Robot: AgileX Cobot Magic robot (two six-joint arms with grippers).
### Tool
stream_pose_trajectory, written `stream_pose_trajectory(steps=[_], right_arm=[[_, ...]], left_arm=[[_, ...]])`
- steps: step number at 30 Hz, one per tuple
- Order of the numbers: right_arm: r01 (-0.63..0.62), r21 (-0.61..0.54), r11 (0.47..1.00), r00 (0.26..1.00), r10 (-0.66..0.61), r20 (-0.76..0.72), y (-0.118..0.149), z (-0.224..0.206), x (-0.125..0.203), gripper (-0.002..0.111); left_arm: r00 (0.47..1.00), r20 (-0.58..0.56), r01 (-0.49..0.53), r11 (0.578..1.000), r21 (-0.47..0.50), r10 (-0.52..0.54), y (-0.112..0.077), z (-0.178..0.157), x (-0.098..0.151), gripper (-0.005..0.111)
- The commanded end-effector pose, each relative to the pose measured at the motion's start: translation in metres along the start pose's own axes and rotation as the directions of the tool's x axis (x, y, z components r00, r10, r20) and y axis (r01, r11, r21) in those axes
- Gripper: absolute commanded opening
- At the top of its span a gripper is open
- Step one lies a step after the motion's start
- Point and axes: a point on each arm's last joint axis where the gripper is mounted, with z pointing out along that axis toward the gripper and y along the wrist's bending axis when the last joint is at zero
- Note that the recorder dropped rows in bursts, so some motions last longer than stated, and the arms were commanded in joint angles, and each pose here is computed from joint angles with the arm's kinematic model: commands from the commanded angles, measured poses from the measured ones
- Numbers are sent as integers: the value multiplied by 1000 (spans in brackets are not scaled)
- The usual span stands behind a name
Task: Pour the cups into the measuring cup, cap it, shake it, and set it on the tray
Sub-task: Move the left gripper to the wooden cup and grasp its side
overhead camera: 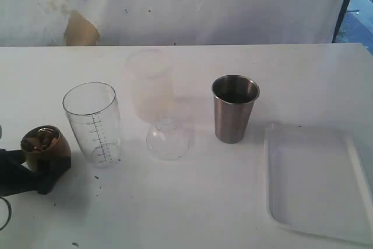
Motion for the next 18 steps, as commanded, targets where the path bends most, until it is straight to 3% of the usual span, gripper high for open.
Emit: stream_pose_trajectory(steps=[1, 13, 15, 18], right_arm=[[5, 7, 1000, 1000, -5, 9, 0, 0, 0, 0], [5, 7, 1000, 1000, -5, 9, 0, 0, 0, 0], [5, 7, 1000, 1000, -5, 9, 0, 0, 0, 0], [5, 7, 1000, 1000, -5, 9, 0, 0, 0, 0]], left_arm=[[1000, 19, 1, 1000, 5, -1, 3, 8, -2, 105], [1000, 28, -8, 1000, 2, 8, 15, 31, -8, 105], [997, 43, -63, 998, -26, 64, 19, 33, -11, 105], [996, 52, -66, 996, -66, 69, 24, 35, -11, 105]])
